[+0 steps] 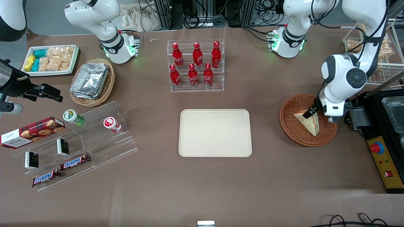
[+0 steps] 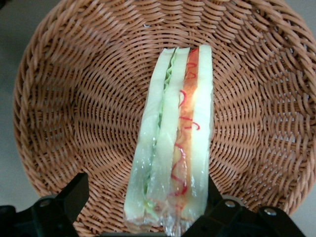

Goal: Place sandwich from basket to tray
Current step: 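Lower the left gripper and close it on the wrapped sandwich, then lift the sandwich out of the basket with the left gripper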

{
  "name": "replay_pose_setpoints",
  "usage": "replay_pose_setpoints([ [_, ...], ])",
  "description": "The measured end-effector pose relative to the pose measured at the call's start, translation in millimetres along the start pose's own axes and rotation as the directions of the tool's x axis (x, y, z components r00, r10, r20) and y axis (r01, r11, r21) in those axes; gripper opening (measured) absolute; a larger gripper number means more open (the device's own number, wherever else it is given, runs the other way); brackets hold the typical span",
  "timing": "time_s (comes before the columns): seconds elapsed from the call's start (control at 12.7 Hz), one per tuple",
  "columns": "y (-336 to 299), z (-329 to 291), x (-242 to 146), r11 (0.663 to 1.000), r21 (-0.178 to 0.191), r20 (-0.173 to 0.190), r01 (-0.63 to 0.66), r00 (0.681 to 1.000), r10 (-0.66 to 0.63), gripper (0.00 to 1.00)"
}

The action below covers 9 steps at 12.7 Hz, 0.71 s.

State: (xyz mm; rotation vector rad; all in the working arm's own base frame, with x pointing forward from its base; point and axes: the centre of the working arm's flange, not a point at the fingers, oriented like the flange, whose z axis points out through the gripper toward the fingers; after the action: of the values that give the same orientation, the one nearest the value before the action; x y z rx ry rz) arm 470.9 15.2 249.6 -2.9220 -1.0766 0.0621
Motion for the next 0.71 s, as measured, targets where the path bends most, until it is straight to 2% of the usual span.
replay_pose_setpoints([
  [0.24,2.1,14.8,1.5,1.000,-0.011,-0.004,-0.002,1.000,0.002,1.00],
  [0.32,2.5,18.1,1.7,1.000,-0.014,-0.004,-0.002,1.000,0.002,0.91],
  [0.55,4.3,15.3,4.2,0.999,-0.026,-0.014,0.022,1.000,-0.022,0.54],
  [0.63,5.5,11.9,5.7,0.999,-0.032,-0.022,0.031,0.999,-0.032,0.45],
  [0.71,6.6,8.5,6.5,0.999,-0.037,-0.028,0.038,0.999,-0.039,0.41],
])
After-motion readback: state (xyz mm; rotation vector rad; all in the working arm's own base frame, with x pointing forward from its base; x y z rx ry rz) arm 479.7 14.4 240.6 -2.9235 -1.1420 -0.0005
